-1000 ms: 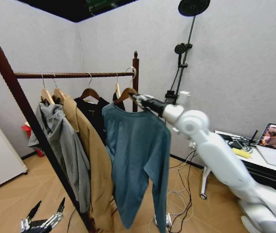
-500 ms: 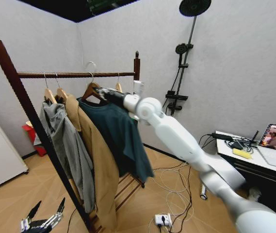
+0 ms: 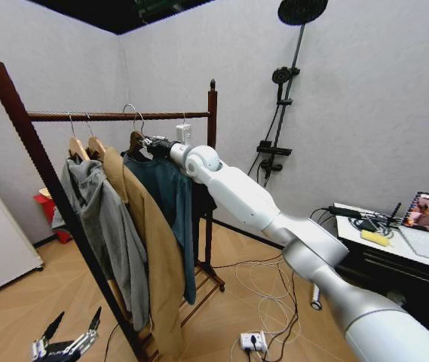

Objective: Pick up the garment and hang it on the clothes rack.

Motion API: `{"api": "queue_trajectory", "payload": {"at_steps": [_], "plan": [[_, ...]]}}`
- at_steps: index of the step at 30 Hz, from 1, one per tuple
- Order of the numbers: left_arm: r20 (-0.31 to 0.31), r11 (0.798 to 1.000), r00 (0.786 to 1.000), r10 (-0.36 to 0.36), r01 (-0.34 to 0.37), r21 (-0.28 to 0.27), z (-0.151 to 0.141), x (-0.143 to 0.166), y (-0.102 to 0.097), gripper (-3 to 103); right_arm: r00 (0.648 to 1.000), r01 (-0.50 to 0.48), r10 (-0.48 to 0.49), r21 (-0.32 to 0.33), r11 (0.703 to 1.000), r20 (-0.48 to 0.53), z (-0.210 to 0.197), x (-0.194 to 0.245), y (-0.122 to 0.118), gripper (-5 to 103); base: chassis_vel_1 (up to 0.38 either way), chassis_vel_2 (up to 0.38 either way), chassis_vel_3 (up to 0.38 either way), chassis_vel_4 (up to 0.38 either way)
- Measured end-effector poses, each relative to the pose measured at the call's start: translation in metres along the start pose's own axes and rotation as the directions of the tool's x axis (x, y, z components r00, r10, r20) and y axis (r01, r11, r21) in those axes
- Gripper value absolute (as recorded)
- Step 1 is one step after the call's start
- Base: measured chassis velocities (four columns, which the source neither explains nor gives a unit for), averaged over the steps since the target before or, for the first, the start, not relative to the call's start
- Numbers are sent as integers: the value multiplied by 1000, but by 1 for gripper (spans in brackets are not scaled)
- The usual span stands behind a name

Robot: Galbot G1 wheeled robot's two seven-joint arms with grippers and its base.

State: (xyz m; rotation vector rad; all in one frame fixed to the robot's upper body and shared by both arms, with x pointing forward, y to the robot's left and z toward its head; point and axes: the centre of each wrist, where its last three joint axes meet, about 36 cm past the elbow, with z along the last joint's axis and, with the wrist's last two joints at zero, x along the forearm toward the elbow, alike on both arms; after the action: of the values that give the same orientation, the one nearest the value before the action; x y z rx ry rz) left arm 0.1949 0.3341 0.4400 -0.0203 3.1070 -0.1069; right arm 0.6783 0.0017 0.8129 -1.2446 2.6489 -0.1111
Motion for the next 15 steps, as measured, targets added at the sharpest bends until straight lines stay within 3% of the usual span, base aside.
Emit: {"api": "queue_trajectory", "payload": {"at_steps": [10, 12, 15], "plan": [[0, 1000, 1000, 0, 0, 0, 0, 0, 0, 100, 998, 6, -7, -18, 1000, -59, 3, -4, 27, 7, 0, 0, 0, 0], [0, 1000, 1000, 0, 0, 0, 0, 0, 0, 100, 998, 2, -4, -22, 1000, -67, 14, 13, 28, 16, 0, 0, 0, 0], [0, 1000, 1000, 0, 0, 0, 0, 0, 0, 100, 1000, 5, -5, -6, 1000, -30, 20, 34, 24, 22, 0, 0, 0, 0]]}}
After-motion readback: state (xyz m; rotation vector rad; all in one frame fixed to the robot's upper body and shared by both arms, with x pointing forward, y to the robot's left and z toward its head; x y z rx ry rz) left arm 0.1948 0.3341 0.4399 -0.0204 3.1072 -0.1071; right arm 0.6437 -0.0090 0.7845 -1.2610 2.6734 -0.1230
